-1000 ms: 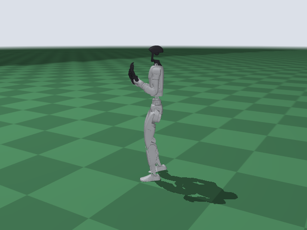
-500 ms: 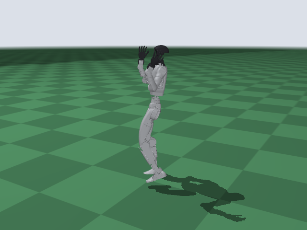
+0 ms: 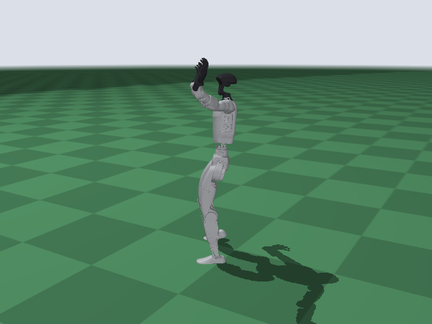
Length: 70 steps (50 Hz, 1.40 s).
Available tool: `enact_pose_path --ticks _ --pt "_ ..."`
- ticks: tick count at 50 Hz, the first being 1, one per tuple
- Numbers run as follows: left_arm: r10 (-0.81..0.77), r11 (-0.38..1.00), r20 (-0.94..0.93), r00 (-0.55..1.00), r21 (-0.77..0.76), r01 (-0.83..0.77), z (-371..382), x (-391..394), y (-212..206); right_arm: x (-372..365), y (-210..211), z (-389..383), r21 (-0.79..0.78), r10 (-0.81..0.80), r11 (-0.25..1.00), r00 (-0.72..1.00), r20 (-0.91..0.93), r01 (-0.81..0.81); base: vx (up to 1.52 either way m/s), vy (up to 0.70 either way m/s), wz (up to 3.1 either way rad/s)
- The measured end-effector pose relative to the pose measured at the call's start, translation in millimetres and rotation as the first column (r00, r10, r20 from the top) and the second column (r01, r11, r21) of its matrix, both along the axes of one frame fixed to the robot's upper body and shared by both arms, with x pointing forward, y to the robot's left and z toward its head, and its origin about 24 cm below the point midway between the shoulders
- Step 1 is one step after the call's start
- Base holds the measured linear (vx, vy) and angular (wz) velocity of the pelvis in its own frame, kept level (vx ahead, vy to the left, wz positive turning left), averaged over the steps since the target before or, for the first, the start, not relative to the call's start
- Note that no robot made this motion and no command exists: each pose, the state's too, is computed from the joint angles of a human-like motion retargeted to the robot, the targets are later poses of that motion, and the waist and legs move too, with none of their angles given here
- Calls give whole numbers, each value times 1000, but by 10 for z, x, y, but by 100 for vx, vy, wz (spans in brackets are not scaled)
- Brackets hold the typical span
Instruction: Dance
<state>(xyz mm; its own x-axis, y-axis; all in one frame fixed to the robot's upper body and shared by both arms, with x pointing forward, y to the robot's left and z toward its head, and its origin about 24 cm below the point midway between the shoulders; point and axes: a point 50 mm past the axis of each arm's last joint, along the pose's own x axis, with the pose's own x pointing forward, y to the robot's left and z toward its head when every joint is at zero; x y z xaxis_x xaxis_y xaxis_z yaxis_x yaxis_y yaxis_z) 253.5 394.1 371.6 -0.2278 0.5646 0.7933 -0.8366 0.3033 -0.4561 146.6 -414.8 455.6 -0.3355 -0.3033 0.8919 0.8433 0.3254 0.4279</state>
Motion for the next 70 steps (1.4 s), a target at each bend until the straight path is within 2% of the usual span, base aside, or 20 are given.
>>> enact_pose_path --ticks 4,8,12,15,17,19,23,25,30,34,39,42,46,50,53,57,60,62,66,70 --pt "-306 947 116 945 138 290 -83 -126 -191 299 130 -385 -57 233 967 954 -191 -247 17 4 33" --pt "-633 704 -94 768 343 622 -354 -250 -667 254 168 -1274 41 437 889 821 -368 -455 22 -12 56" --pt "-738 550 -250 627 317 773 -1018 -481 -1038 6 318 -2262 253 590 807 703 -399 -533 22 -19 30" --pt "-738 630 -260 622 65 774 -1899 -797 -1205 -266 665 -3388 577 735 660 571 -365 -481 33 -11 28" --pt "-742 671 -235 628 -251 698 -2572 -912 -1351 -479 1042 -4125 790 817 500 497 -294 -355 26 -1 -51" --pt "-769 555 -118 629 -612 564 -3275 -988 -1583 -688 1516 -4769 944 855 245 509 -102 -222 -5 1 23" --pt "-596 170 213 774 -909 381 -4133 -1207 -1861 -769 2261 -5464 916 655 -263 641 400 -303 -32 -1 -27" --pt "-481 162 258 838 -913 374 -4139 -1272 -1772 -701 2360 -5561 837 501 -362 672 546 -411 -21 -4 -92" --pt "-549 418 101 830 -826 377 -3598 -1116 -1306 -375 1824 -5157 893 628 -126 662 409 -432 7 3 -82" --pt "-740 388 207 640 -647 657 -3112 -796 -1274 354 1736 -4499 783 854 -62 373 362 -618 -14 -4 -80" --pt "-969 150 122 216 -407 901 -2614 -431 -1584 949 1999 -3693 628 993 -102 -41 112 -772 -13 -15 -40" --pt "-995 -55 -56 -79 -343 938 -2412 -321 -1933 1098 2425 -3278 547 932 -212 -335 -136 -810 -6 -28 -44" --pt "-821 -417 -256 -511 -342 842 -2266 -322 -2481 1004 3036 -2951 495 624 -455 -661 -417 -741 -6 -50 2" --pt "-549 -690 -306 -778 -358 628 -2229 -439 -2850 802 3371 -2917 530 331 -573 -768 -549 -626 -13 -14 -7" --pt "-469 -751 -299 -831 -360 553 -2226 -503 -2910 846 3295 -2901 531 382 -547 -758 -529 -647 -12 -38 24" --pt "-667 -632 -284 -689 -275 725 -2055 -392 -2739 1071 2790 -2693 445 675 -427 -606 -422 -787 -23 -32 112" --pt "-835 -450 -278 -474 -151 880 -1872 -285 -2601 1152 2040 -2556 340 946 -214 -281 -161 -916 -10 -26 166" --pt "-862 -365 -339 -376 -99 926 -1799 -243 -2628 1056 1454 -2548 294 999 3 18 49 -956 -24 -15 175" --pt "-738 -359 -580 -346 -98 928 -1818 -200 -2877 761 445 -2854 357 737 295 449 505 -886 -19 -10 100" --pt "-528 -430 -727 -439 -217 877 -2006 -241 -2961 400 -315 -3489 434 360 294 519 775 -852 6 -9 55"
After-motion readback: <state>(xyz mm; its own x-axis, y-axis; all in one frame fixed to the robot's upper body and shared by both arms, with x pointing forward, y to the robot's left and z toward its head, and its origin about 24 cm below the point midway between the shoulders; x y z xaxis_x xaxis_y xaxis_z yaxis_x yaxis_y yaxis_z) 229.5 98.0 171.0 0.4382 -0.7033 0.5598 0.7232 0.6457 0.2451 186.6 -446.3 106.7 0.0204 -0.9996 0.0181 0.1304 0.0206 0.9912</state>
